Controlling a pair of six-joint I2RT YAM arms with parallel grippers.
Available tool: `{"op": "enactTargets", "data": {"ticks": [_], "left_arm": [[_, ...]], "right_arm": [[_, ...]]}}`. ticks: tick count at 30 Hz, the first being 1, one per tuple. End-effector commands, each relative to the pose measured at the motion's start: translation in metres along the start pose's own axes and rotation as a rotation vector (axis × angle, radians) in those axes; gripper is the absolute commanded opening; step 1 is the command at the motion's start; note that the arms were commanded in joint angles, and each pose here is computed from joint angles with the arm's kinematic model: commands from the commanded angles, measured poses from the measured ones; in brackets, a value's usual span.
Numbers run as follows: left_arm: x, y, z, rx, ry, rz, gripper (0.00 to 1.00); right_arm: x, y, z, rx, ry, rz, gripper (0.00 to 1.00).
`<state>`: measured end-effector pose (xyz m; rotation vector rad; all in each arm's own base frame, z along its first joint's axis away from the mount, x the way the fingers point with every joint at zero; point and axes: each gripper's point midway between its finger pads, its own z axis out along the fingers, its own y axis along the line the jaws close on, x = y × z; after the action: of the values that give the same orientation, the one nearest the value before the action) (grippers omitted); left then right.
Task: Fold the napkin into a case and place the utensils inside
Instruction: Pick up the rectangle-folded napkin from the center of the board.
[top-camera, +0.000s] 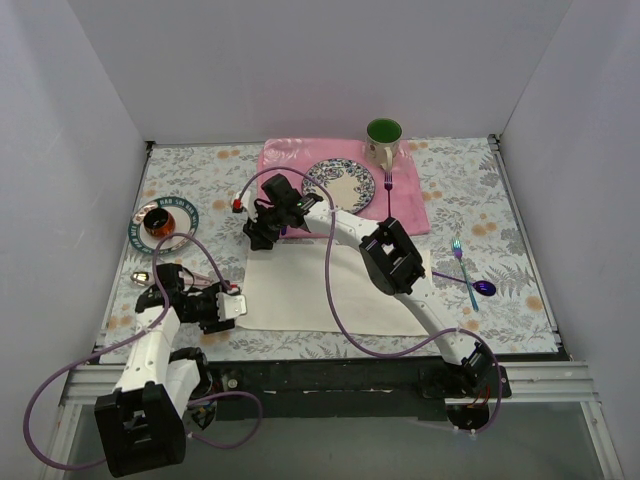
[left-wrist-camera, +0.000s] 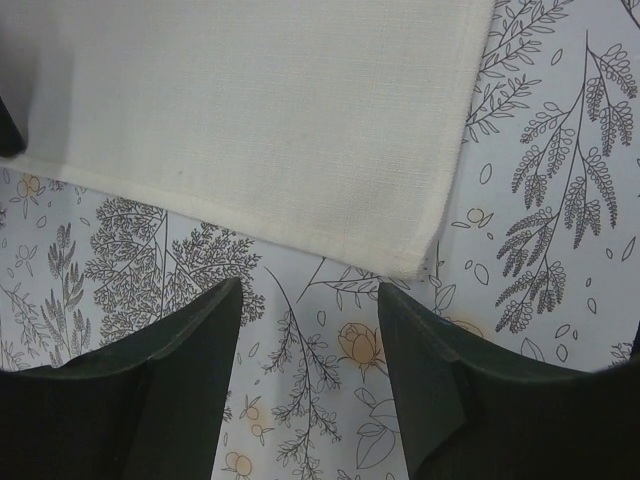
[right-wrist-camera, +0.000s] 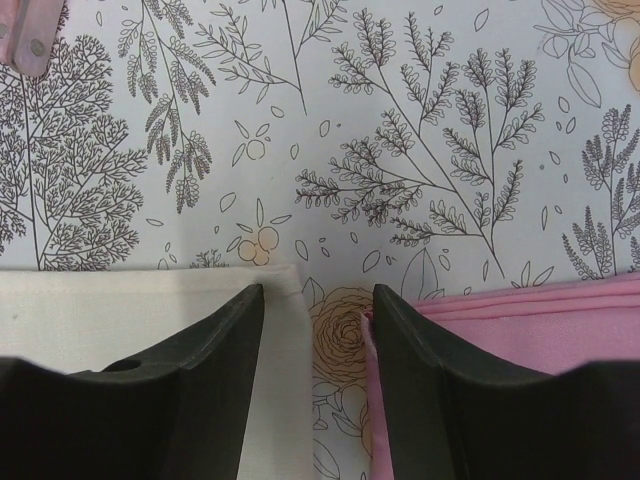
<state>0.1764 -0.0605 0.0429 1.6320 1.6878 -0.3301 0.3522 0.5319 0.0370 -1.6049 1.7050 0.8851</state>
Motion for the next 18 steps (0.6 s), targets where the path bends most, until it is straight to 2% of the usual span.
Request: {"op": "enactTargets", "data": {"ticks": [1,4,7,8,10,11,13,18], "left_arm": [[-0.001,-0.004,0.002,0.011,-0.019,0.034,0.57],[-0.004,-0.013,0.003,0.036,-0.039,0.064,0.58],[-0.003,-0.016,0.006,0.029,-0.041,0.063,0.59],[-0.001,-0.015,0.006,0.022,-0.037,0.068,0.6],[-0.001,-0.018,0.007,0.02,-0.039,0.076,0.6],[-0.001,-0.018,0.007,0.018,-0.043,0.082,0.6],[-0.003,-0.019,0.008,0.021,-0.05,0.109,0.61],[0.0,-0.02,0.012,0.032,-0.052,0.12,0.58]], "right_arm": [[-0.01,0.003,0.004,0.001,-0.025,-0.044,0.56],[-0.002,0.002,0.01,0.002,-0.009,-0.044,0.52],[-0.001,0.001,0.011,0.0,-0.01,-0.048,0.4],[-0.001,0.003,0.012,-0.004,-0.009,-0.05,0.31],[-0.002,0.002,0.012,0.002,-0.012,-0.057,0.22],[-0.001,0.002,0.013,0.003,-0.009,-0.063,0.11],[-0.001,0.001,0.013,0.011,-0.004,-0.071,0.03],[-0.002,0.004,0.013,0.006,-0.005,-0.075,0.01]]}}
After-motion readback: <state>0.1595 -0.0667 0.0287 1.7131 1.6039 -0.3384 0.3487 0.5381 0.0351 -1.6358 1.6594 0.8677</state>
